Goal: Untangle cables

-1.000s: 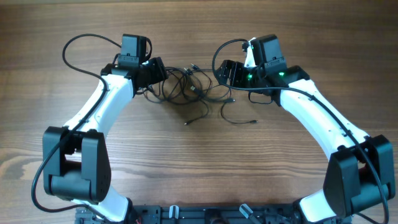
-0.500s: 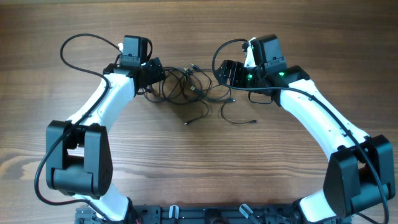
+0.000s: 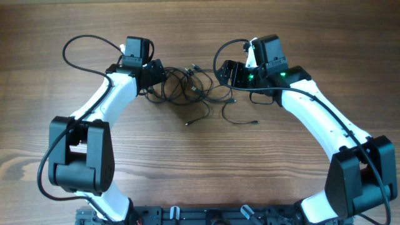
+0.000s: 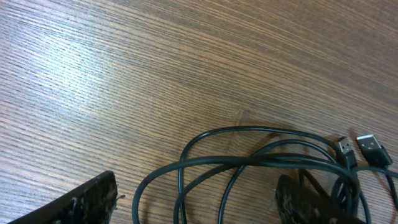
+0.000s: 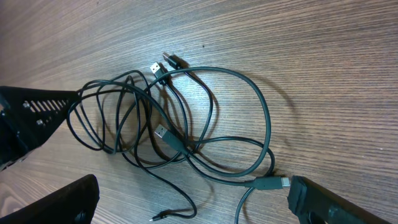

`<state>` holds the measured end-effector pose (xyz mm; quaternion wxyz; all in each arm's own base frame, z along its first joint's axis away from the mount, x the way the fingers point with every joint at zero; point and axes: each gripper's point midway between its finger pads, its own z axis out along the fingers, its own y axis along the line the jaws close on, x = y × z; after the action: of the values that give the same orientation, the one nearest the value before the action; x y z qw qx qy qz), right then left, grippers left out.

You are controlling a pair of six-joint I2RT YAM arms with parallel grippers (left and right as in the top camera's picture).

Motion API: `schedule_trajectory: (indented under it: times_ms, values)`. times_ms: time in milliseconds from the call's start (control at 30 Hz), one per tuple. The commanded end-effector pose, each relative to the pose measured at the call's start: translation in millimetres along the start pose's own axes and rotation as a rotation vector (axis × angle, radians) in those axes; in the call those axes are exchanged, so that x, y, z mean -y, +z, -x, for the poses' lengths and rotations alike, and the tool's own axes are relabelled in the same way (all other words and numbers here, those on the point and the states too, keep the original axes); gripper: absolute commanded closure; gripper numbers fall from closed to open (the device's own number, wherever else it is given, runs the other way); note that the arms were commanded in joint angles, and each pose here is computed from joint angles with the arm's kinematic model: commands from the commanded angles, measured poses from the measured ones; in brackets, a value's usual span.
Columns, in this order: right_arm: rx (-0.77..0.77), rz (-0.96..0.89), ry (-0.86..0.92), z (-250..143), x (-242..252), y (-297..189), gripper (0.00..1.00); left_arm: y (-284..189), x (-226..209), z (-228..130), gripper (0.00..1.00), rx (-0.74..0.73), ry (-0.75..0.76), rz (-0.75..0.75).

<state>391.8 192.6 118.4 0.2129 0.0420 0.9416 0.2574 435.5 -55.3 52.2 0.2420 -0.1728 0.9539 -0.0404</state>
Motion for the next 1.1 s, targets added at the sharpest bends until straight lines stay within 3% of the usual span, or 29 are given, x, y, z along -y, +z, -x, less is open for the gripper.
schedule_trajectory:
  times_ms: [0, 133, 167, 233, 533, 567, 667, 733, 800, 1067]
  values:
    - [0.006, -0.024, 0.007, 2.2, 4.5, 3.4, 0.0, 8.0, -4.4, -5.2, 0.16, -0.012, 0.003, 0.022]
    - [0.006, -0.024, 0.006, 2.2, 4.5, 3.5, 0.0, 8.4, -10.9, -2.5, 0.2, -0.012, -0.01, 0.03]
    - [0.006, -0.024, 0.007, 2.2, 4.5, 3.5, 0.0, 8.5, -15.1, -1.2, 0.33, -0.013, -0.019, 0.035]
    - [0.006, -0.024, 0.006, 2.2, 4.5, 3.4, 0.0, 9.0, -22.5, 0.7, 0.47, -0.017, -0.036, 0.04]
    - [0.006, -0.024, 0.006, 2.2, 4.5, 3.4, 0.0, 10.1, -40.5, 3.0, 0.5, -0.081, -0.126, -0.04]
    - [0.006, -0.024, 0.007, 2.2, 4.5, 3.5, 0.0, 10.1, -40.8, 3.1, 0.54, -0.081, -0.124, -0.039]
    - [0.006, -0.024, 0.007, 2.2, 4.5, 3.5, 0.0, 10.1, -40.8, 3.2, 0.79, -0.079, -0.046, -0.042]
    - [0.006, -0.024, 0.006, 2.2, 4.5, 3.4, 0.0, 10.1, -40.8, 3.3, 0.85, -0.078, -0.046, -0.042]
    - [0.006, -0.024, 0.006, 2.2, 4.5, 3.4, 0.0, 9.9, -40.9, 3.5, 0.96, -0.078, -0.044, -0.042]
    - [0.049, 0.007, 0.094, 13.0, -2.4, 3.2, 0.0, -19.0, -40.5, 12.3, 0.96, -0.044, -0.045, -0.046]
